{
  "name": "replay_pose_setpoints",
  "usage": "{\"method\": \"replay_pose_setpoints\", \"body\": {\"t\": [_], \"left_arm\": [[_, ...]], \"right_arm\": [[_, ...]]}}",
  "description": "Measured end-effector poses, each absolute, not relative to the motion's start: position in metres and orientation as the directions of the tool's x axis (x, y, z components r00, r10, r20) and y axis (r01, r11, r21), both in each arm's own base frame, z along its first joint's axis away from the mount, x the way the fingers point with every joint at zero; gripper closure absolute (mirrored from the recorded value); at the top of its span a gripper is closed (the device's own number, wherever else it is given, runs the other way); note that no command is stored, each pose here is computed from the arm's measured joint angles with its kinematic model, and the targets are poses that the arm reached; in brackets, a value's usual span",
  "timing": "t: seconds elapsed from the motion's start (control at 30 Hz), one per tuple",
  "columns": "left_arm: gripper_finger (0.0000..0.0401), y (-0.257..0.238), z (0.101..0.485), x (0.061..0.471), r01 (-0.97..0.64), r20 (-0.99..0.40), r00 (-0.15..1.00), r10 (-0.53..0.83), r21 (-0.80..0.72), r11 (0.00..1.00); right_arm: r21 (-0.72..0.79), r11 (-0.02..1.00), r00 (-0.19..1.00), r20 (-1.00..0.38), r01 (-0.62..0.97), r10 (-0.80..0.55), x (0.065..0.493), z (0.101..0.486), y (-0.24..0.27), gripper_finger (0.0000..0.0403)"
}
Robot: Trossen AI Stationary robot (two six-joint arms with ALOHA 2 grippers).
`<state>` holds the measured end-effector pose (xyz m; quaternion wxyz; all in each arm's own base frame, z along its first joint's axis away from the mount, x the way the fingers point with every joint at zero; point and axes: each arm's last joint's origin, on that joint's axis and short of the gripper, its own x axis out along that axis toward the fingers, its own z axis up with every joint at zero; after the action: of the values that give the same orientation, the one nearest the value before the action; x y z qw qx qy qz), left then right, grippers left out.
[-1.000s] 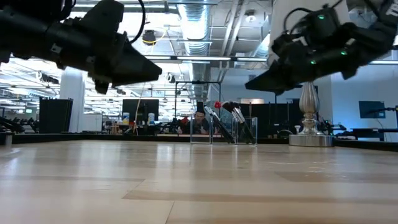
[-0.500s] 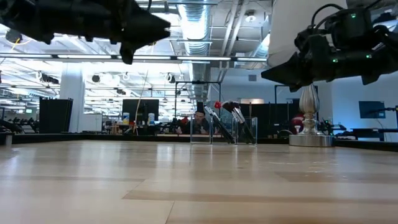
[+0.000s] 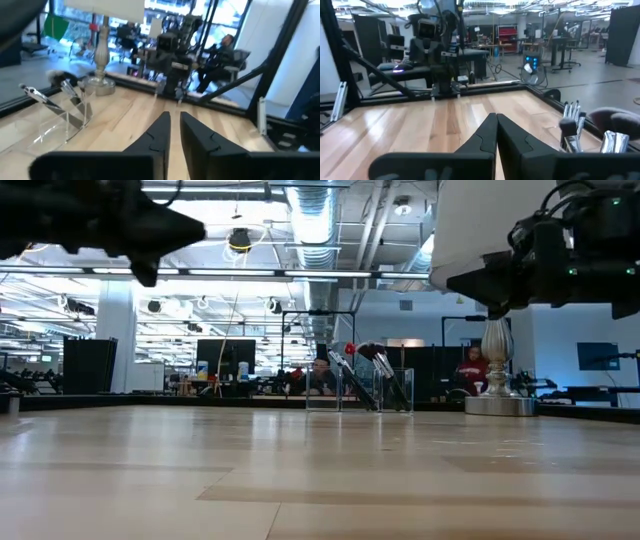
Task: Put items in baskets/containers
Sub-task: Return to Home Position
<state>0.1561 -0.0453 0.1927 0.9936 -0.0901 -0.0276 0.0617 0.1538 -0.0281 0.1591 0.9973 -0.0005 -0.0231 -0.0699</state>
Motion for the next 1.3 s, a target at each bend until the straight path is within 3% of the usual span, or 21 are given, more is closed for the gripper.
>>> {"method": "replay_pose_setpoints", "body": {"t": [0.23, 0.57, 1.3], "left_arm": [[0.0394, -0.038, 0.188, 0.133, -0.106, 0.155, 0.98, 0.127, -0.142, 0.984], [0.0395, -0.035, 0.195, 0.119, -0.033, 0.264, 0.963, 0.049, -0.066, 0.997], [0.0395, -0.035, 0.191, 0.114, 0.05, 0.225, 0.974, -0.033, -0.07, 0.996]], "right_arm": [[0.034, 0.997, 0.997, 0.001, 0.075, -0.075, 0.155, 0.155, -0.019, 0.0402], [0.061, 0.998, 0.999, 0.033, -0.025, 0.023, 0.156, 0.158, -0.003, 0.0402], [0.023, 0.999, 0.999, 0.008, 0.033, -0.033, 0.148, 0.16, -0.001, 0.0402]]}}
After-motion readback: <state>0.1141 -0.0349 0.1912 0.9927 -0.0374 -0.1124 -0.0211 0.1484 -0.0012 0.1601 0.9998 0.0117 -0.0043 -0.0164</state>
